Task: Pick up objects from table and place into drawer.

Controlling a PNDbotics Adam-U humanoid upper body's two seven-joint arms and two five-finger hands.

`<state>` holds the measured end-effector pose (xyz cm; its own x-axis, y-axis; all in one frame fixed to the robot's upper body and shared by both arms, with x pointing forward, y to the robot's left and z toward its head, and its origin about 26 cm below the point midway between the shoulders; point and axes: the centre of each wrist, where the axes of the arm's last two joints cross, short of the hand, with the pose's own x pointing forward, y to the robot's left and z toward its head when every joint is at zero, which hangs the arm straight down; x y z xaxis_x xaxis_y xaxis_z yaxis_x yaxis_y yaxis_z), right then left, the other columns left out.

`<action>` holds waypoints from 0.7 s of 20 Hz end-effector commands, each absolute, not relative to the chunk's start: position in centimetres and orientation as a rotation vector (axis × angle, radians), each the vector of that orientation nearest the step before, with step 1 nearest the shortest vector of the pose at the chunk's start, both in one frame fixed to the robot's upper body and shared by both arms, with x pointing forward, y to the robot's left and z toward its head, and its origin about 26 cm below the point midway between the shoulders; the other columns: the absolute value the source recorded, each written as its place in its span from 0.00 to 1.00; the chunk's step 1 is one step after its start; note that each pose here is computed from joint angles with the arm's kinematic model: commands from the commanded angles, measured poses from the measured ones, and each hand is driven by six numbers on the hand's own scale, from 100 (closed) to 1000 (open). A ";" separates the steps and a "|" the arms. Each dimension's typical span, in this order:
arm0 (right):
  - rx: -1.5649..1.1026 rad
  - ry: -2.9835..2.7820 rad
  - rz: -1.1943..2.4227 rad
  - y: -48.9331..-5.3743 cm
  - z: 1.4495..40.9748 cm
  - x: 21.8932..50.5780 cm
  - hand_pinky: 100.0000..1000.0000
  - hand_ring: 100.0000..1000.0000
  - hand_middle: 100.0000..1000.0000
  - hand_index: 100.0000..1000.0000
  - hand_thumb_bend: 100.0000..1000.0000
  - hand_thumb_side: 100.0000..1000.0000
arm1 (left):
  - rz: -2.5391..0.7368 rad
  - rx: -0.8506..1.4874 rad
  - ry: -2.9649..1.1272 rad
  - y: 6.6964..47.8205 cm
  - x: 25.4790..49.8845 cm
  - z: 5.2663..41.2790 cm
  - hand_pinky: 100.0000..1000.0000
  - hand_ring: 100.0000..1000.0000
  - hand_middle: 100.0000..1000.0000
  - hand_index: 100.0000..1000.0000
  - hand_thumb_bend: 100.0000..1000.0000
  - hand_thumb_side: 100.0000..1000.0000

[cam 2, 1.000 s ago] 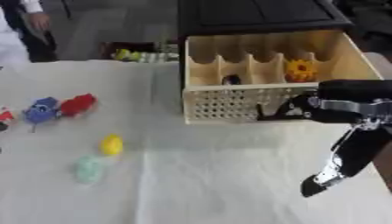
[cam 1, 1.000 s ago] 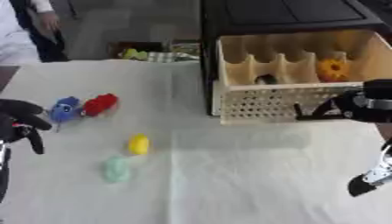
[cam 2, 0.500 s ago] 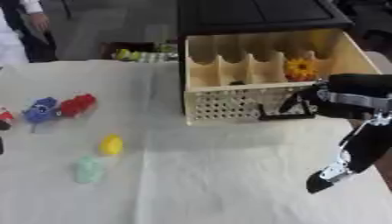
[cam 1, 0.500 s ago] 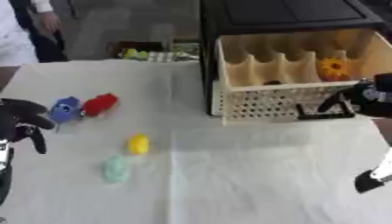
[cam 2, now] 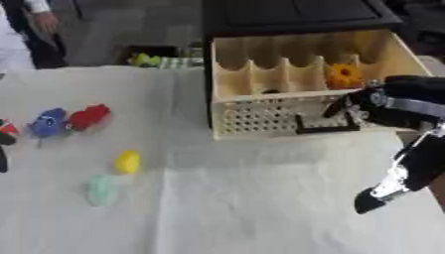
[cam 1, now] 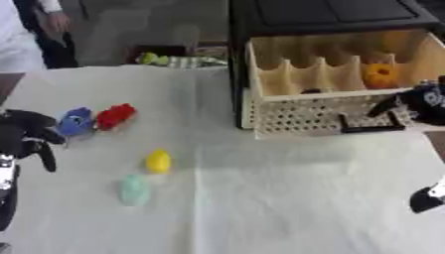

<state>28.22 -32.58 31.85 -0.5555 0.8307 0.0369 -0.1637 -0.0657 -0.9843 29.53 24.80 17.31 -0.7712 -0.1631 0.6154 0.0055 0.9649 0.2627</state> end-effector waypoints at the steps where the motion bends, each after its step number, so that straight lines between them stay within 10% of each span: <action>1: -0.769 -1.520 1.723 -32.8 33.4 27.7 0.00 0.00 0.00 0.82 0.89 0.40 | -0.335 0.127 -2.452 25.1 29.4 17.9 0.18 0.47 0.54 0.61 0.00 0.70; 14: -0.615 -1.862 1.573 -33.8 35.0 27.2 0.00 0.00 0.00 0.59 0.71 0.60 | -0.310 0.154 -2.479 25.4 29.5 18.3 0.18 0.48 0.55 0.61 0.00 0.68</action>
<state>27.75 -33.78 33.77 -0.6820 0.7095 0.1774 -0.0797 0.1690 -0.9824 29.57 25.00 17.44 -0.7787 -0.1664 0.6050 -0.0152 0.9689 0.2469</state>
